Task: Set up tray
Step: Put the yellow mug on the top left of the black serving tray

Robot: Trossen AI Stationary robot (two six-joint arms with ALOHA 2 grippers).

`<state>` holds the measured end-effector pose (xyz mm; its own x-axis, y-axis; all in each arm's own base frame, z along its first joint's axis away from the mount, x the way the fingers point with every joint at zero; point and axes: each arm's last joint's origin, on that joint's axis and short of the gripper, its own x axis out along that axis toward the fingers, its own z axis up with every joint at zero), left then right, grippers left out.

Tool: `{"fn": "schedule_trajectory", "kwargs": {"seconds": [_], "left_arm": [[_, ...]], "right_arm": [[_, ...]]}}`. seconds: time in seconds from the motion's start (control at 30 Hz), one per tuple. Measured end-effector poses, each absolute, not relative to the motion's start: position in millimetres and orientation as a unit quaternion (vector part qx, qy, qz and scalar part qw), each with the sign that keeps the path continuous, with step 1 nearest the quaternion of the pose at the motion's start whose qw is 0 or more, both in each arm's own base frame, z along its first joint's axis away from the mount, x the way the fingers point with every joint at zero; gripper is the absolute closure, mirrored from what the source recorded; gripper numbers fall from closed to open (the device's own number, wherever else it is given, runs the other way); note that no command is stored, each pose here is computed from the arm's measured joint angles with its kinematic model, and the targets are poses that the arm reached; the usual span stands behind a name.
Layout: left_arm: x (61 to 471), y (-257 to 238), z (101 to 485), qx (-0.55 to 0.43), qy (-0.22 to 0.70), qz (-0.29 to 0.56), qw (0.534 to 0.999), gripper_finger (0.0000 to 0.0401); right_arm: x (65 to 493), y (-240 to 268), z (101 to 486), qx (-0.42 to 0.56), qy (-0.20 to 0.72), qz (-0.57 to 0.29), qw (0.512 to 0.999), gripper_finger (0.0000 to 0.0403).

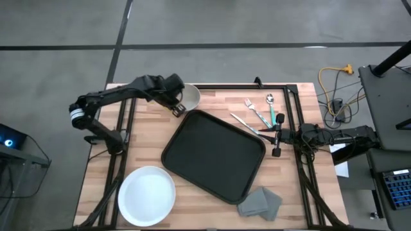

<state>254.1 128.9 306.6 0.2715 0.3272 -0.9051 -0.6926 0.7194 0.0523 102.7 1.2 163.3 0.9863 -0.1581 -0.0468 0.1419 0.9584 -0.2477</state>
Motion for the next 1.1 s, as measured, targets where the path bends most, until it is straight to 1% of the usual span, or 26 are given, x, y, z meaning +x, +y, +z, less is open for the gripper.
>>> {"fn": "schedule_trajectory", "kwargs": {"seconds": [0.17,0.33,0.57,0.7,0.97,1.1], "left_arm": [[289.0,109.9,305.7,-0.153,0.524,0.287,0.787,0.0401],[326.9,99.0,292.6,-0.119,0.567,0.249,0.776,0.0401],[368.1,93.0,275.8,-0.092,0.59,0.225,0.77,0.0401],[378.2,90.9,270.8,-0.086,0.595,0.217,0.769,0.0401],[379.6,91.3,256.2,-0.087,0.599,0.216,0.766,0.0401],[380.0,89.9,246.6,-0.102,0.599,0.197,0.77,0.0401]], "right_arm": [[102.7,1.2,163.2,-0.123,0.033,-0.076,0.989,0.0335],[102.7,1.2,163.2,-0.125,0.033,-0.076,0.989,0.0335],[102.7,1.2,163.1,-0.125,0.034,-0.076,0.989,0.0335],[102.7,1.1,163.2,-0.123,0.033,-0.076,0.989,0.0335],[102.7,1.2,163.2,-0.124,0.033,-0.076,0.989,0.0335],[102.7,1.2,163.2,-0.123,0.033,-0.076,0.989,0.0335]]}}
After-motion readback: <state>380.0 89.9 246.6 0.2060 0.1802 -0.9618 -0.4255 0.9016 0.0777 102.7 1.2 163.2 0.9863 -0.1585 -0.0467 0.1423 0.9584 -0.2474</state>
